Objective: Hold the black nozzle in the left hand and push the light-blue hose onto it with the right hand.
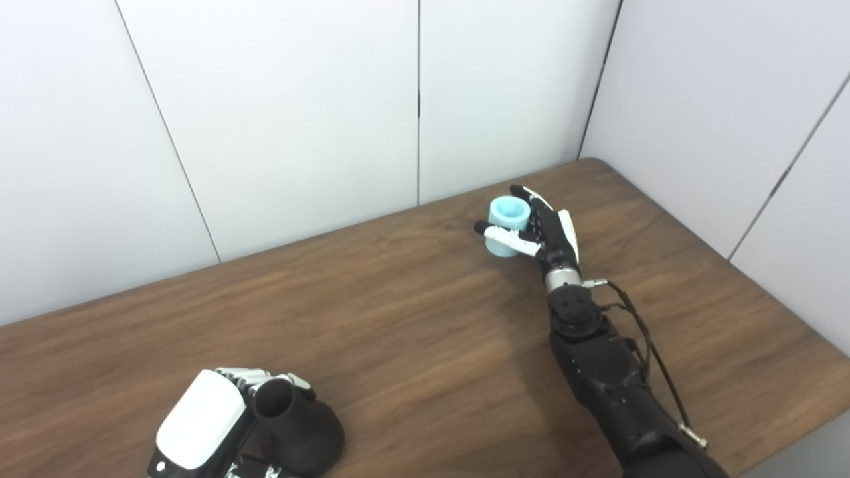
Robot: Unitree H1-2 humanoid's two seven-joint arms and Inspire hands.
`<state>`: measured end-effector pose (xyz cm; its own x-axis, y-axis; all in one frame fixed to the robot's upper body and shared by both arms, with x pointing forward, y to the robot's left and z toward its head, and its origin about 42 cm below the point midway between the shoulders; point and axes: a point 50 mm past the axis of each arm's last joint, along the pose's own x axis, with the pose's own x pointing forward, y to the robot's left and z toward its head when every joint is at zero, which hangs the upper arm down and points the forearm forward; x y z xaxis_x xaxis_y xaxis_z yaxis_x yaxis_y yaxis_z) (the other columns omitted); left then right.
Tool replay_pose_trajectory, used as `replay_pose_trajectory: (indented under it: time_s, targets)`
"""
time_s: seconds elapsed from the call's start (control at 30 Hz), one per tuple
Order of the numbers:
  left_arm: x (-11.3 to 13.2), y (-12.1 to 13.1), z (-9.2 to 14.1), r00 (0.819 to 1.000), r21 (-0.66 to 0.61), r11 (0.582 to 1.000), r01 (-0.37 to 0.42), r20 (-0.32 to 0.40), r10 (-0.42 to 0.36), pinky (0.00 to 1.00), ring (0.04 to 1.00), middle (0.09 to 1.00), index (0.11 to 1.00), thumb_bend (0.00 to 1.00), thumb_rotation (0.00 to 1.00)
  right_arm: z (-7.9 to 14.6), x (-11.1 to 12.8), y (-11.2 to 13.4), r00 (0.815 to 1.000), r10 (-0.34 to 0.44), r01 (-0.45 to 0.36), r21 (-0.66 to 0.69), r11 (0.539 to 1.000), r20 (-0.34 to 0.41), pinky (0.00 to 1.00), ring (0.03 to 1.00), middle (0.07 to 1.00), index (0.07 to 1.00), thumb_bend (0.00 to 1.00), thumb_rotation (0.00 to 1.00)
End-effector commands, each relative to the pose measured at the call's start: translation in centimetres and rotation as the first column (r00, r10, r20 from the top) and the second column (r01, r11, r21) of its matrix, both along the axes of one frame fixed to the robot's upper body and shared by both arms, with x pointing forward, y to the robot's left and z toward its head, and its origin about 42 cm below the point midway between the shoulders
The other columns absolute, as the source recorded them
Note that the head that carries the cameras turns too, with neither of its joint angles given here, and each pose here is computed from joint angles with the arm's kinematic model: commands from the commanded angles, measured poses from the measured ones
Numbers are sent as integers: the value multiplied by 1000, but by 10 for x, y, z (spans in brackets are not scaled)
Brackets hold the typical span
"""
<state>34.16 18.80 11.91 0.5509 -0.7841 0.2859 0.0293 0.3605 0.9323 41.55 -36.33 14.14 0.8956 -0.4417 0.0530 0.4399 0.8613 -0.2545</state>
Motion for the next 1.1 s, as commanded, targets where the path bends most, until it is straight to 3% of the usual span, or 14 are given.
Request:
replay_pose_trajectory:
  time_s: [0.0, 0.2, 0.37, 0.43, 0.53, 0.63, 0.7, 0.83, 0.93, 1.07]
  targets:
    - [-38, 16, -45, 989, 16, 1000, -26, -144, 28, 283, 382, 497, 529, 498, 0, 13, 13, 5, 999, 39, -38, -13, 999, 16, 792, 849, 855, 816, 1000, 338]
    - [-39, 16, -44, 988, 16, 999, -29, -151, 31, 253, 355, 484, 551, 493, 0, 14, 14, 5, 999, 33, -32, -23, 999, 10, 755, 811, 811, 787, 1000, 329]
    - [-39, 15, -44, 989, 15, 1000, -28, -145, 30, 261, 361, 488, 550, 494, 0, 15, 15, 4, 1000, 21, -22, -72, 997, -13, 716, 761, 755, 735, 977, 218]
    - [-39, 15, -43, 989, 14, 1000, -27, -147, 29, 259, 359, 487, 550, 494, 0, 16, 15, 5, 1000, 0, -3, -112, 994, -20, 625, 692, 714, 693, 950, 164]
    - [-39, 15, -44, 989, 9, 1000, -30, -147, 31, 263, 364, 491, 547, 494, 0, 17, 15, 6, 1000, -18, 16, -150, 989, -10, 497, 577, 630, 612, 869, 32]
    - [-39, 15, -43, 988, 13, 1000, -27, -149, 29, 275, 375, 494, 536, 497, 0, 15, 16, 6, 999, -36, 35, -159, 987, -4, 455, 529, 592, 514, 588, 99]
    - [-38, 15, -43, 988, 13, 999, -29, -149, 30, 293, 391, 499, 523, 499, 0, 14, 15, 7, 999, -40, 40, -164, 986, 3, 477, 540, 581, 495, 529, 113]
    - [-38, 15, -44, 988, 12, 999, -30, -154, 32, 272, 370, 492, 543, 495, 0, 14, 13, 9, 999, -40, 41, -168, 985, 6, 475, 540, 570, 489, 512, 115]
    - [-38, 16, -44, 987, 17, 999, -31, -154, 33, 274, 368, 493, 546, 495, 0, 12, 11, 10, 999, -33, 33, -169, 985, 1, 465, 529, 514, 473, 523, 12]
    - [-38, 16, -44, 988, 18, 999, -31, -152, 34, 270, 365, 490, 548, 494, 0, 8, 7, 10, 1000, -20, 19, -165, 986, -2, 464, 516, 507, 472, 524, 0]
